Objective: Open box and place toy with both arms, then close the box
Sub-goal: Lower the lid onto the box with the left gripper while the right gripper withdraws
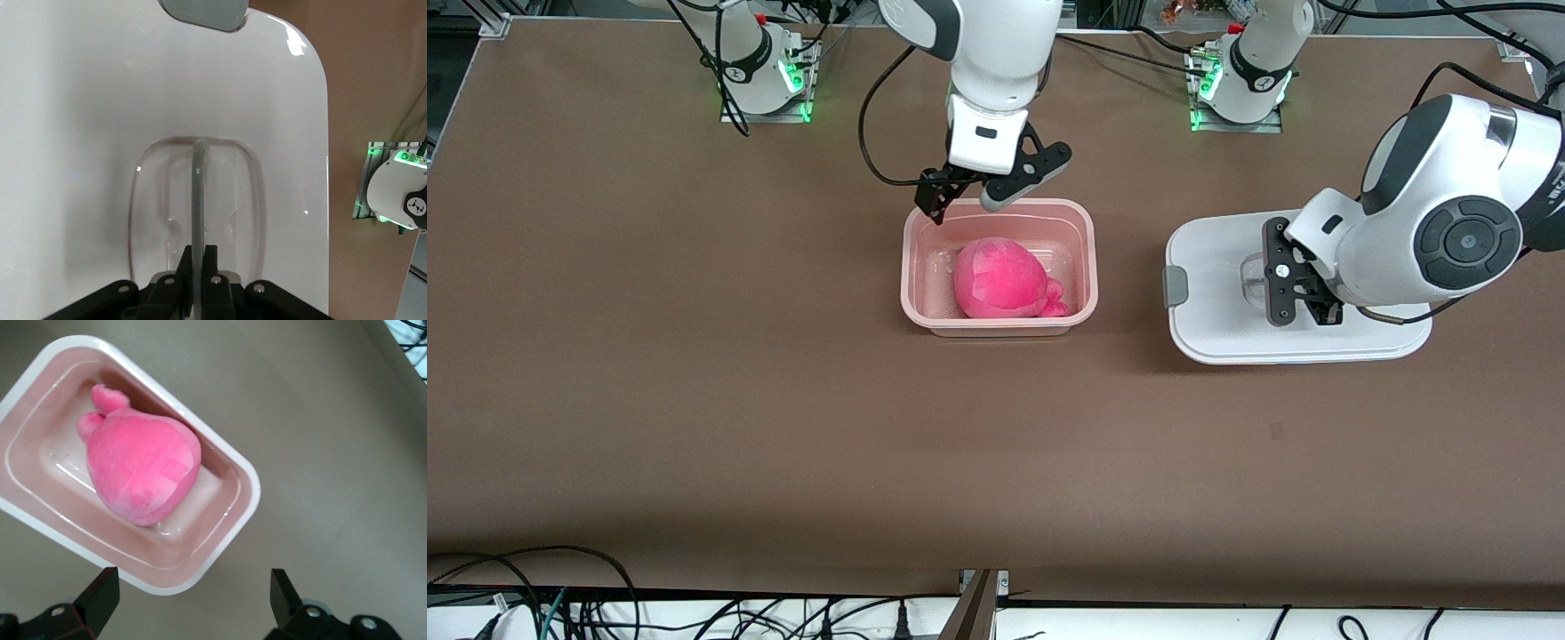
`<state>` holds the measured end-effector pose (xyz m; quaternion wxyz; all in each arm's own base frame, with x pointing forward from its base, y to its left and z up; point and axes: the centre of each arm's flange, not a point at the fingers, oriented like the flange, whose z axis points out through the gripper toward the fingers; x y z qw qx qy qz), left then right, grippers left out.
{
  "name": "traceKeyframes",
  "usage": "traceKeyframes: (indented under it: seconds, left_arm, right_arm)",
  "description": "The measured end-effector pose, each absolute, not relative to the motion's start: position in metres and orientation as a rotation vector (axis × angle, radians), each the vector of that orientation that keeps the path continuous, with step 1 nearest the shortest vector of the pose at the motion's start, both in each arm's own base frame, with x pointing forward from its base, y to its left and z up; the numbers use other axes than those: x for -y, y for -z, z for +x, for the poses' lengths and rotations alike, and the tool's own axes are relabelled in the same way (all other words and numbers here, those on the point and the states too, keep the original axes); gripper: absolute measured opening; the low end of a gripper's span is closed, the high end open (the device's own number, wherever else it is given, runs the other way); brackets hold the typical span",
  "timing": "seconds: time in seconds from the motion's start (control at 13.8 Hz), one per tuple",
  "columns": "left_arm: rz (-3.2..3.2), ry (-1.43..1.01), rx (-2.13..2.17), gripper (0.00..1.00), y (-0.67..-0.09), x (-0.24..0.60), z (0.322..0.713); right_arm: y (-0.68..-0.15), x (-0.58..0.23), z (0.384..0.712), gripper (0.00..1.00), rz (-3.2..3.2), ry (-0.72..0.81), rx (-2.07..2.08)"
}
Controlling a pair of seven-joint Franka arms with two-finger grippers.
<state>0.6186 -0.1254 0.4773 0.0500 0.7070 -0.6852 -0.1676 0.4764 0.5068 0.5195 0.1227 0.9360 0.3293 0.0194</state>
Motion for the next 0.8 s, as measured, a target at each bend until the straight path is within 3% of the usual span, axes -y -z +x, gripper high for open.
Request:
traceKeyframes:
  seconds: [0.22,0.51,0.8]
  left_arm:
    - [2.08,0.495,2.156,0.07,-0.48,0.167,0.608]
    - [1.912,0.348,2.15,0.07,-0.478,0.265,0.579]
    - [2.018,0.231,2.016,0.07,-0.445,0.372,0.554]
  right_arm:
    - [-0.519,-0.445,0.535,1.0,2.773,-0.039,-0.78]
    - [-0.521,-0.293,0.63,1.0,2.927,0.049,-0.421]
    - [-0.521,-0.173,0.672,1.0,3.006,0.098,-0.153]
